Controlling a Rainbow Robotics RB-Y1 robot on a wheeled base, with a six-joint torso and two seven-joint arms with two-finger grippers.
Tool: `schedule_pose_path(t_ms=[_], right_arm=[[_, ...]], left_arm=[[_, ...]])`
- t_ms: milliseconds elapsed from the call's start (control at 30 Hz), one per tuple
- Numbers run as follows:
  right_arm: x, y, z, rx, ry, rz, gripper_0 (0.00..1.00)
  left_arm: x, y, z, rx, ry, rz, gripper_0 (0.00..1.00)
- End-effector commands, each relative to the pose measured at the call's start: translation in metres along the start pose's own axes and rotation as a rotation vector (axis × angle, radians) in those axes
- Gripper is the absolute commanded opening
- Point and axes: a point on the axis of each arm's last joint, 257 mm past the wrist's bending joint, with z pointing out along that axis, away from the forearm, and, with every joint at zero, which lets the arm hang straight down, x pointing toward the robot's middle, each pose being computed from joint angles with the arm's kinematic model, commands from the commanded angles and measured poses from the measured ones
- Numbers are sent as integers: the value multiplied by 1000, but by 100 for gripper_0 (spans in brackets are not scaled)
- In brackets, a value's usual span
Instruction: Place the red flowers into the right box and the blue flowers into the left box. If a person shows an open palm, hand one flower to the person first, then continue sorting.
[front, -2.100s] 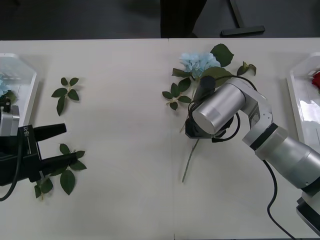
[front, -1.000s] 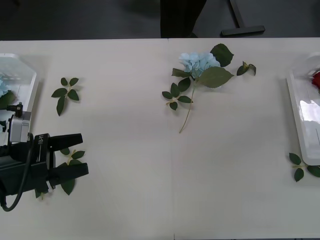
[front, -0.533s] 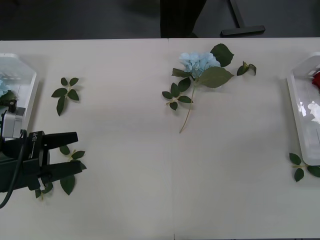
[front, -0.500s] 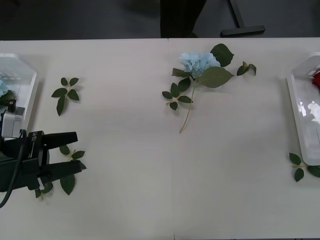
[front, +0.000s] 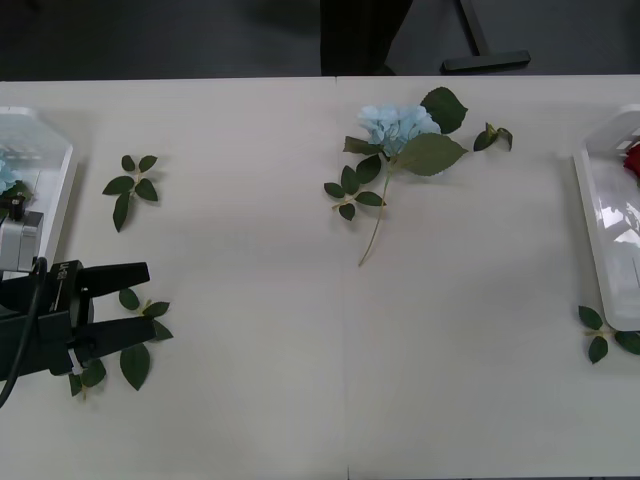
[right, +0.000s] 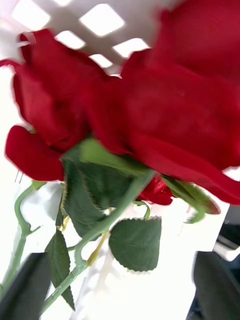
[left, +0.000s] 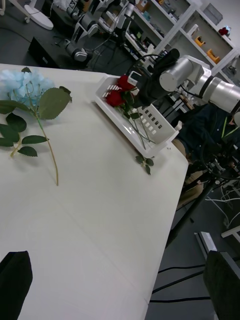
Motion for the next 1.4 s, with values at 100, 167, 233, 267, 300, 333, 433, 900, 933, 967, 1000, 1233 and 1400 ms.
schedule_pose_path(t_ms=[100, 167, 233, 267, 300, 333, 433, 900, 933, 967, 1000, 1233, 1400], right_arm=[[2, -42, -15, -39, -42, -7, 100], [-1, -38, -22, -94, -53, -2, 100], [-9, -32, -35, -150, -68, -5, 100], [-15, -27, -42, -181, -79, -8, 100], [-19, -22, -54, -226, -87, -3, 100], [-25, -17, -63, -258, -95, -3, 100], [-47, 13, -106, -399, -129, -5, 100], [-111, 214, -250, -709, 3, 381, 100], [-114, 222, -252, -707, 4, 395, 100], [-121, 237, -257, -709, 6, 434, 100], [-127, 253, -262, -716, 9, 455, 100], [-167, 315, -285, -773, 24, 595, 100], [-207, 349, -303, -847, 27, 698, 100]], left_arm=[[-6, 3, 0, 11, 18, 111, 100], [-6, 3, 0, 11, 18, 111, 100], [-6, 3, 0, 9, 19, 111, 100], [-6, 3, 0, 9, 19, 111, 100], [-6, 3, 0, 9, 19, 111, 100], [-6, 3, 0, 9, 19, 111, 100], [-6, 3, 0, 9, 19, 111, 100], [-6, 3, 0, 9, 19, 111, 100], [-6, 3, 0, 9, 19, 111, 100], [-6, 3, 0, 9, 19, 111, 100], [-6, 3, 0, 9, 19, 111, 100], [-6, 3, 0, 9, 19, 111, 100], [-6, 3, 0, 9, 19, 111, 100]])
